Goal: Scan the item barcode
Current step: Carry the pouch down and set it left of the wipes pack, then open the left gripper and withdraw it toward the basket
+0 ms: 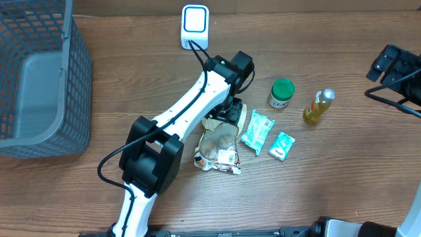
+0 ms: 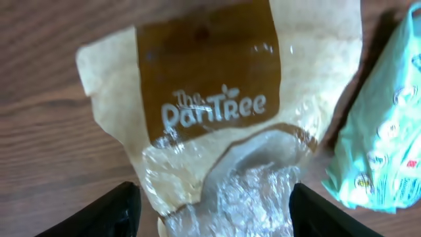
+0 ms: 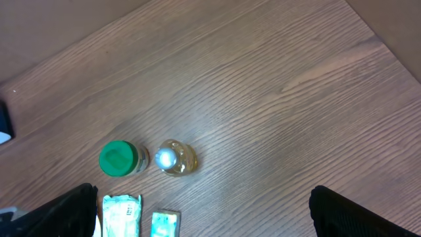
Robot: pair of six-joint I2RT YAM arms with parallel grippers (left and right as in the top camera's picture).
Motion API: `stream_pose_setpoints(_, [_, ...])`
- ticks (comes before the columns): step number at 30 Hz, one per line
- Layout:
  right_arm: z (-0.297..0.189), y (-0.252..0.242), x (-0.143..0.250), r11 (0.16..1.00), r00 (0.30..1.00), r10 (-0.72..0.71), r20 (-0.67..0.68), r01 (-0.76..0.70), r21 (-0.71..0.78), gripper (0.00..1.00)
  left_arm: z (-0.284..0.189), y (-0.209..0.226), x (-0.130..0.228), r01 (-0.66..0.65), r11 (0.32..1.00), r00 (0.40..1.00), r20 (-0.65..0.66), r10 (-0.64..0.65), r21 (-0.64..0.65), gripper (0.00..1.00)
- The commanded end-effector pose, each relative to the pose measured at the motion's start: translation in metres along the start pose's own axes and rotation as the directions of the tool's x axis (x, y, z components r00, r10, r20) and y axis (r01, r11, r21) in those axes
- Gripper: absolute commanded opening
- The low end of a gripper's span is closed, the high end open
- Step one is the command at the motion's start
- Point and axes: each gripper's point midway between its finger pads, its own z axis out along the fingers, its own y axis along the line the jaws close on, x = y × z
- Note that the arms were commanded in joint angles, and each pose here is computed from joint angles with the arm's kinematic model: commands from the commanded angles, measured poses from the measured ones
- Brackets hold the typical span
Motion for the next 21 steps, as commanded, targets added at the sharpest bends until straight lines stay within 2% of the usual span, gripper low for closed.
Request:
stream_pose_setpoints(1, [-0.001,-0.001,-0.001,1.0,1.0,-0.002,0.007,0.002,0.002,1.0,-0.034,0.005,-0.015,0.028,1.0,0.993,0.113,-0.029,0.006,0.72])
stream_pose_setpoints(12, [-0.001,-0.001,-0.001,1.0,1.0,-0.002,0.007,0.002,0.002,1.0,-0.069,0.024,-0.033,0.036,0.999,0.979,0.2,-0.039,0.018,0.72])
stream_pose_setpoints(16, [-0.001,-0.001,-0.001,1.0,1.0,-0.002,0.007,0.002,0.002,1.0,-0.098,0.061,-0.04,0.134,0.99,0.955,0.271,-0.12,-0.034,0.71])
stream_pose_setpoints(21, [-0.001,-0.001,-0.001,1.0,1.0,-0.002,0.008,0.002,0.002,1.0,-0.149,0.11,-0.046,0.27,0.962,0.887,0.38,-0.261,0.03,0.73])
